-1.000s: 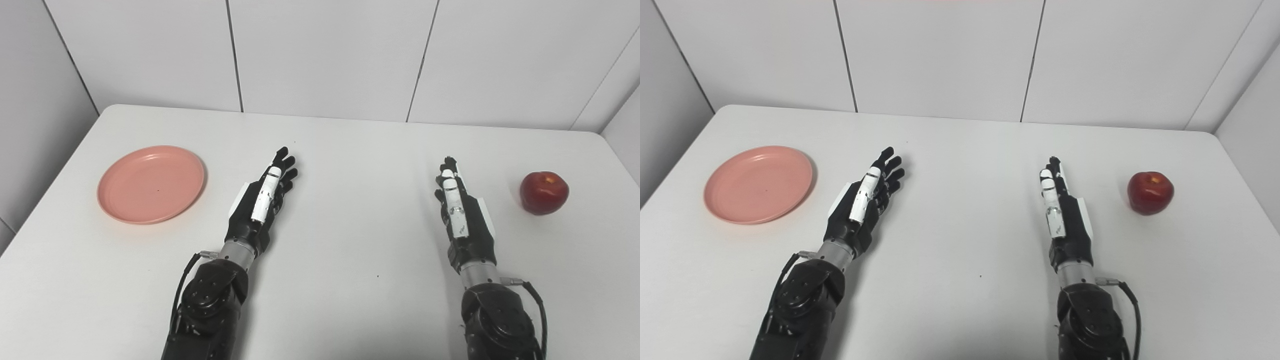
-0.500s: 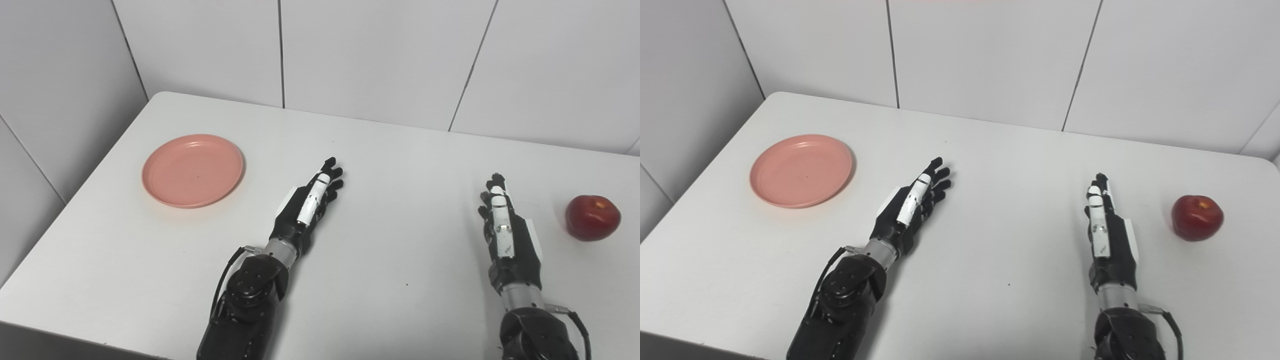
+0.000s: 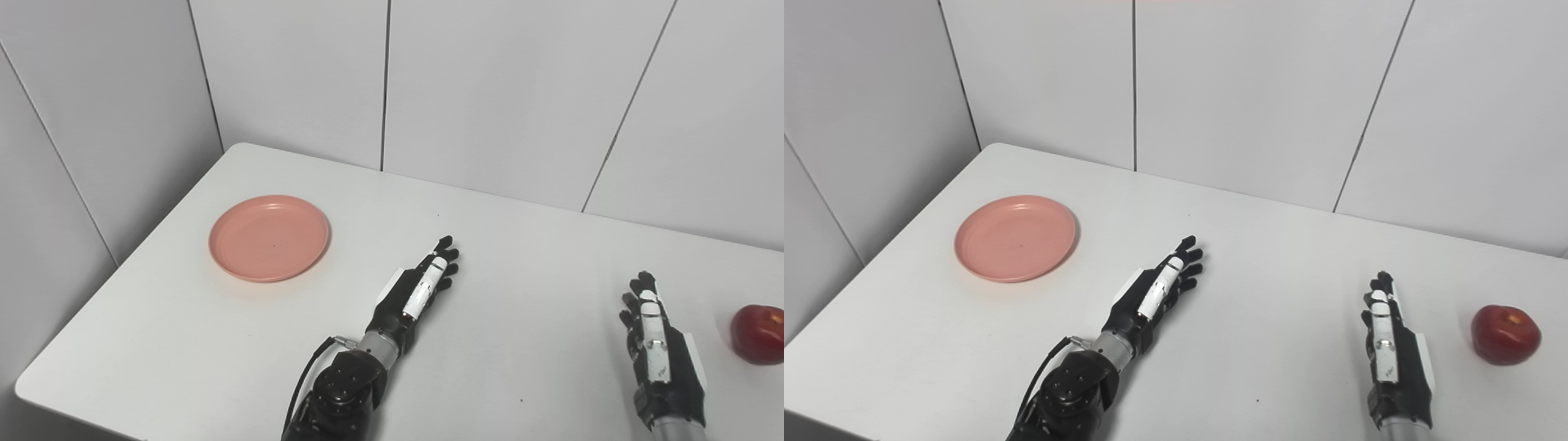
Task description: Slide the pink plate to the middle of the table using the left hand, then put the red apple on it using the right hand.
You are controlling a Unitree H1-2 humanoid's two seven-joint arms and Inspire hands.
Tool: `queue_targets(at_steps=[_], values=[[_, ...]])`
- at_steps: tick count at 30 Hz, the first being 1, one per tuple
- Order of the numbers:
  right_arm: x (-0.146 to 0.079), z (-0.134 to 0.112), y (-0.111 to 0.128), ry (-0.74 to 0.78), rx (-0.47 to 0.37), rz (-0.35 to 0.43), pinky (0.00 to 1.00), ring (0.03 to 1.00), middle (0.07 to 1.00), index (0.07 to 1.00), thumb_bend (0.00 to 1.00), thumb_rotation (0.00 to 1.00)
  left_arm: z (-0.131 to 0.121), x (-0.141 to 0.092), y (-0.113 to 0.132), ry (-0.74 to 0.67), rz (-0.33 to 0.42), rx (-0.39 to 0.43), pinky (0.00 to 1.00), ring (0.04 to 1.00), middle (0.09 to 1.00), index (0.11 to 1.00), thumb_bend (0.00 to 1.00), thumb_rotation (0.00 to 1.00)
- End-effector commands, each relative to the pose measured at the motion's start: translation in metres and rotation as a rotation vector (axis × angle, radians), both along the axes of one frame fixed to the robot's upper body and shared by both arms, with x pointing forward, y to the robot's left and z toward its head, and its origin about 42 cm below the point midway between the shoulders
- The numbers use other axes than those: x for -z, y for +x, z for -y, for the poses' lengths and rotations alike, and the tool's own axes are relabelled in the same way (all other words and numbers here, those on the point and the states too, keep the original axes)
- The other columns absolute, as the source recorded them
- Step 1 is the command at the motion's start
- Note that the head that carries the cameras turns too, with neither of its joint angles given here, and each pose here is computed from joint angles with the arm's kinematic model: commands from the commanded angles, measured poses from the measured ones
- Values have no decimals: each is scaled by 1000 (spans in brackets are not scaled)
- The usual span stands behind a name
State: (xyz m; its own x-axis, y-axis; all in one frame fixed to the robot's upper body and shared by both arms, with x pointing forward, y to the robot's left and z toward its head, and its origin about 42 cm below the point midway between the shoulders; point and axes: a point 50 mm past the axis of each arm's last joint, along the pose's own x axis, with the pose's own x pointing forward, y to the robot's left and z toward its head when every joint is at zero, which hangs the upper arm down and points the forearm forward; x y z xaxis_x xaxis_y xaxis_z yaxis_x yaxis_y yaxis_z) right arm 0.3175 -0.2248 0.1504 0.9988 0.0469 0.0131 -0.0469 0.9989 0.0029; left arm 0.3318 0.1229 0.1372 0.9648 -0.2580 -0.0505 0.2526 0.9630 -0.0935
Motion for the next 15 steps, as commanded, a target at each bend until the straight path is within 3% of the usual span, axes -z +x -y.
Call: queue_targets(at_steps=[1,15], values=[[-19,-3,3,1,-15,106,1000,985,986,989,109,1000,11,-21,8,-17,89,13,933,938,953,946,398,1000],[-21,-3,3,4,-12,109,1000,984,986,988,89,1000,6,-27,13,-39,101,11,961,940,950,947,376,1000]])
